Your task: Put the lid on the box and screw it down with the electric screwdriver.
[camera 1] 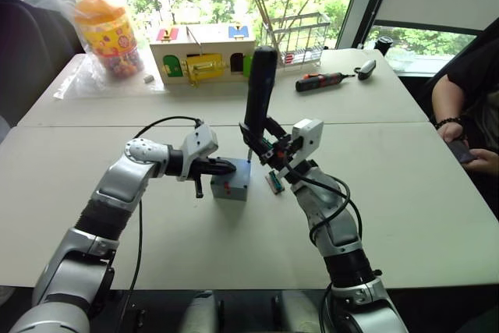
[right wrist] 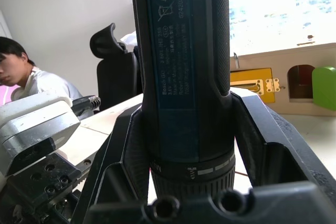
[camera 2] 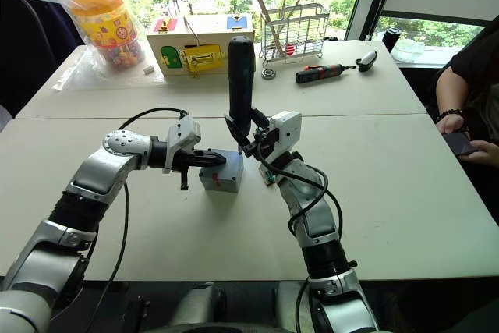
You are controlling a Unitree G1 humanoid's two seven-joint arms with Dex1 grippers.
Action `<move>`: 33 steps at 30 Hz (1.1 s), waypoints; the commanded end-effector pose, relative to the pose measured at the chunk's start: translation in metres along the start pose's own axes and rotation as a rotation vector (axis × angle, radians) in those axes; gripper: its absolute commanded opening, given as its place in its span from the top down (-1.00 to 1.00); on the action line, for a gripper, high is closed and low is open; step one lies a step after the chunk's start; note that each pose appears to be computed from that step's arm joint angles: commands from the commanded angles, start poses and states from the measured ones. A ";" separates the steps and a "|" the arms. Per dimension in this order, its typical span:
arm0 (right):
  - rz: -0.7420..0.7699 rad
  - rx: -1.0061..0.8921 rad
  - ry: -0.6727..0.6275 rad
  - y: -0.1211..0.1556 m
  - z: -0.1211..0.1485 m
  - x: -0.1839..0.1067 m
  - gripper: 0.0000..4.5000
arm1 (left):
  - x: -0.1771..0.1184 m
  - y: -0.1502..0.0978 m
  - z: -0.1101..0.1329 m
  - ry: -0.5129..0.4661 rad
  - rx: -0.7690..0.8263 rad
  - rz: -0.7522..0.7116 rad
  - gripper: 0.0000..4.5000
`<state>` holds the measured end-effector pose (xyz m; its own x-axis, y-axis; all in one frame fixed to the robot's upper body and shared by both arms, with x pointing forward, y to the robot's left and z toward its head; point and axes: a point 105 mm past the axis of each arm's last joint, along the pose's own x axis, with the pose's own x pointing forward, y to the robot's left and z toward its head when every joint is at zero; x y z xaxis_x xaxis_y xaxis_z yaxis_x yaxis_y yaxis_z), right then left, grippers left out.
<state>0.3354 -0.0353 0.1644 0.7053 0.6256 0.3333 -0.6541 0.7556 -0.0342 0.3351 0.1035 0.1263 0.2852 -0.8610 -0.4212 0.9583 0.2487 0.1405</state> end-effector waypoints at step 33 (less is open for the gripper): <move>-0.283 0.109 0.216 -0.102 0.143 -0.026 0.18 | -0.016 0.018 0.058 -0.287 -0.164 0.065 1.00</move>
<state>0.3552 -0.1452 0.2647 0.9058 0.4200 0.0556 -0.4232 0.8910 0.1642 0.3519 0.1005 0.1580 0.3829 -0.8990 -0.2124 0.9156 0.3999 -0.0425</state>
